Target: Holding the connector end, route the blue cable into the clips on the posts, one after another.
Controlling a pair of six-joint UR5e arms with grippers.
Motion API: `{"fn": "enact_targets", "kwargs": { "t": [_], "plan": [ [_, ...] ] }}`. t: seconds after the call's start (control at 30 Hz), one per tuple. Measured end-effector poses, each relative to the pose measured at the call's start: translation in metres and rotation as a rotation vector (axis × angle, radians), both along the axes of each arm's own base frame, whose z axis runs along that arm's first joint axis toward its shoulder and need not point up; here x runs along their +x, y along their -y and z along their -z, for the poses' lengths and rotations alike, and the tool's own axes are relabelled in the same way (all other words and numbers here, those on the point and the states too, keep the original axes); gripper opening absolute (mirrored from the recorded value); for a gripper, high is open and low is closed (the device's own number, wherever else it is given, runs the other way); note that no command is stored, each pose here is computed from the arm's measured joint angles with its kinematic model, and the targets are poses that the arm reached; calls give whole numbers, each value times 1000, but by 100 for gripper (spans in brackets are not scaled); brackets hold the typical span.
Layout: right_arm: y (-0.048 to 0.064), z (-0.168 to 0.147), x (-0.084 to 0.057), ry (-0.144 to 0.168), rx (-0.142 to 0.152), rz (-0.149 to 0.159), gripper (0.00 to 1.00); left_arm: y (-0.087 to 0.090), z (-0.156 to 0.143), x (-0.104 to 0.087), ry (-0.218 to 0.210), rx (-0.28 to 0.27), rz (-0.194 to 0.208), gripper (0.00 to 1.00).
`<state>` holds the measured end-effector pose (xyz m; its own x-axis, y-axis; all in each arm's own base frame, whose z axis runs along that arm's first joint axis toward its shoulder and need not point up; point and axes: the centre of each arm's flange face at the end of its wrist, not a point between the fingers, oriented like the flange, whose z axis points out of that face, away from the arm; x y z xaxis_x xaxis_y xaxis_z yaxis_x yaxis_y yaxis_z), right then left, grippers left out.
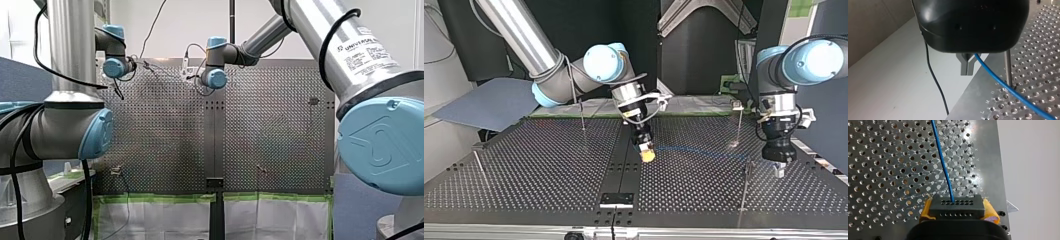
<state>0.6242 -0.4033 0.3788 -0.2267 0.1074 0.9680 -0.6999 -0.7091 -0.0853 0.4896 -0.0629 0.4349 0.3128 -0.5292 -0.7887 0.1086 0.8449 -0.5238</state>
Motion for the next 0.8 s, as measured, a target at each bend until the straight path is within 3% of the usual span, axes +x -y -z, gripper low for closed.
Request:
{"fn": "enact_targets", "kwargs": {
  "t": [0.4,0.8],
  "plan": [
    [9,-3,-4,5,-5,12,0,1,4,10,34,-35,74,0],
    [18,-10,-7,15,-15,23,0,-13,9,21,61,-69,89,0]
  ]
}}
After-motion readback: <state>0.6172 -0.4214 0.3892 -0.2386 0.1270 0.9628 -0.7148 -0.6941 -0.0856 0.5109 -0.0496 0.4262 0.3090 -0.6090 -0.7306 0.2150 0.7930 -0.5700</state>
